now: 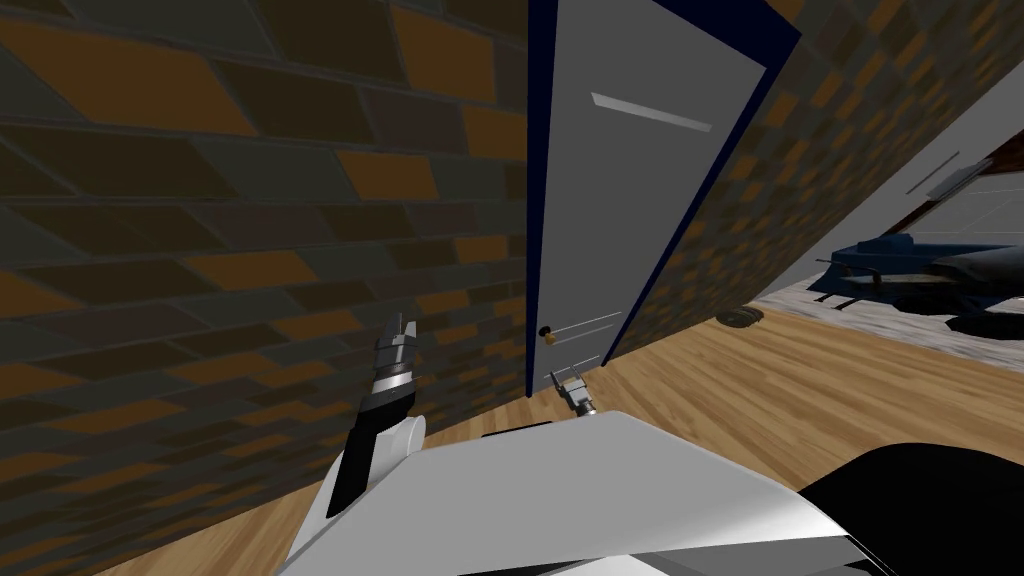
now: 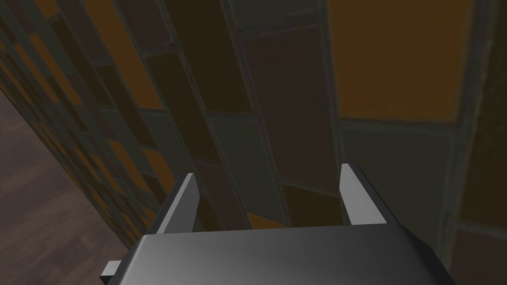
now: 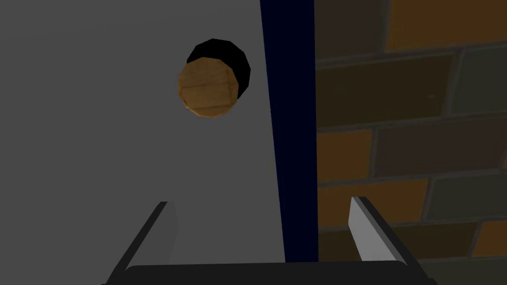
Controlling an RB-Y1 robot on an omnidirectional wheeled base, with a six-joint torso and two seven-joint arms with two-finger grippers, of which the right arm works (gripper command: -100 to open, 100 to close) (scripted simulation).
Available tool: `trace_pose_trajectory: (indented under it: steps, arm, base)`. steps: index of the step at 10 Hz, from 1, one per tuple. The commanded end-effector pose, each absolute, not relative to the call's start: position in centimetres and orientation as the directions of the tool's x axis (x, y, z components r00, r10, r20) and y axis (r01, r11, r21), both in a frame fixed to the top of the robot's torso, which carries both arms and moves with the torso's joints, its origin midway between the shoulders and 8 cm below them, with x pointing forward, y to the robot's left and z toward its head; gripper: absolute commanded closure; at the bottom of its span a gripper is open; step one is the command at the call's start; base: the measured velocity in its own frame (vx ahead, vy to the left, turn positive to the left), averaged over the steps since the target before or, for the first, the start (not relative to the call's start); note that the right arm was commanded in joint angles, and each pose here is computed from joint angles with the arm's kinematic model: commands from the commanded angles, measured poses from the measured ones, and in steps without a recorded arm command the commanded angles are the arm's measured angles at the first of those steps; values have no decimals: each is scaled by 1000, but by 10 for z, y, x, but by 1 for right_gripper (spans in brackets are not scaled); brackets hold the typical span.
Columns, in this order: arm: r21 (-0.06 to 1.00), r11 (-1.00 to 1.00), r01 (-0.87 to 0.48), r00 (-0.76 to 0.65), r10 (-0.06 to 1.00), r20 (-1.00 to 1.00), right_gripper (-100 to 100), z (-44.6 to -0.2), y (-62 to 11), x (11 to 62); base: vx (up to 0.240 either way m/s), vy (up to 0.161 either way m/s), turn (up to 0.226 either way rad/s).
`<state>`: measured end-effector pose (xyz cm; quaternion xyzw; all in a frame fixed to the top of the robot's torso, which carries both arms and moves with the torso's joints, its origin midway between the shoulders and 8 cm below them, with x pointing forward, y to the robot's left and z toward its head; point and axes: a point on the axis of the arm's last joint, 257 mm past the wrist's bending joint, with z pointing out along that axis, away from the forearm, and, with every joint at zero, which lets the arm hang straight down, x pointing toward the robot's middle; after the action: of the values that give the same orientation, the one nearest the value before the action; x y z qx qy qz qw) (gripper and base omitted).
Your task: Pull the door open
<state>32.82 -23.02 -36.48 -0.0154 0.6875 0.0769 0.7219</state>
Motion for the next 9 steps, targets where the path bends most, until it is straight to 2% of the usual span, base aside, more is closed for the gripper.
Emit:
trace_pose_trajectory:
  steps: [1, 4, 5, 7, 9]
  arm:
    - [58, 989, -135, 31, 63, -998, -100, -373, -228, 324]
    - [6, 990, -144, 3, 6, -1000, -100, -390, -223, 314]
    - [18, 990, -142, 9, 20, -1000, -100, -387, -224, 316]
    - [16, 993, -115, -1, 16, -1000, -100, -394, -253, 314]
    - [17, 995, -98, -5, 16, -1000, -100, -396, -270, 313]
  base:
    - [81, -97, 22]
    - [91, -129, 30]
    - [32, -65, 13]
    - [-62, 136, 175]
    - [-32, 186, 82]
